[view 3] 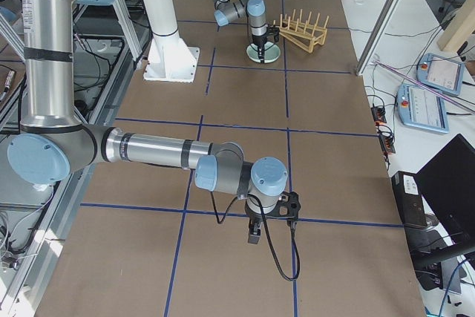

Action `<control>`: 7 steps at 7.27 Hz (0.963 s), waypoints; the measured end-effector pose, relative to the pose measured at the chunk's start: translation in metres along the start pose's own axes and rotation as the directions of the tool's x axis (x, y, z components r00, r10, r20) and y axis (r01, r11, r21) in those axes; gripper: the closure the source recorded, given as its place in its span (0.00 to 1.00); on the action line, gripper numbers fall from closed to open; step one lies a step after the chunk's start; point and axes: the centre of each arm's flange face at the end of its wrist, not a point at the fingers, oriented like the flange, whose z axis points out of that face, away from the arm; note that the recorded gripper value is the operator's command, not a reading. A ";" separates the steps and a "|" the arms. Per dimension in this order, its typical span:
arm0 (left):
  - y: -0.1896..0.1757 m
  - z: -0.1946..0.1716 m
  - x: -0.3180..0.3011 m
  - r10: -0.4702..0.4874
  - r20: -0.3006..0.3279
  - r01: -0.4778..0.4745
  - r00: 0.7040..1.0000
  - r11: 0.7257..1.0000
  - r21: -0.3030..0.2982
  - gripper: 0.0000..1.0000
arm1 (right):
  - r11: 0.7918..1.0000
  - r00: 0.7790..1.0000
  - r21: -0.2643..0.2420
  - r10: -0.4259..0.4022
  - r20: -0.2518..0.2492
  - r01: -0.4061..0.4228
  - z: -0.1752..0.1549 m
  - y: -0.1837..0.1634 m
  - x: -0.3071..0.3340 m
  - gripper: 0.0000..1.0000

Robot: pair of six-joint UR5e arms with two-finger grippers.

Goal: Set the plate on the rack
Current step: 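Lower the left gripper and grasp the plate's rim nearest the robot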

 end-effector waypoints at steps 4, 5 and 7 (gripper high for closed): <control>-0.025 -0.157 -0.013 -0.047 -0.067 0.049 0.997 0.999 0.017 1.00 | 1.000 1.000 0.000 0.000 0.000 0.000 0.000 0.000 0.000 0.00; -0.039 -0.195 -0.028 -0.070 -0.098 0.072 0.993 0.997 0.019 1.00 | 1.000 1.000 0.000 0.000 0.000 0.000 0.000 0.000 0.000 0.00; -0.063 -0.256 -0.056 -0.091 -0.157 0.096 0.983 0.995 0.026 1.00 | 1.000 1.000 0.000 0.000 0.000 0.000 0.000 0.000 0.000 0.00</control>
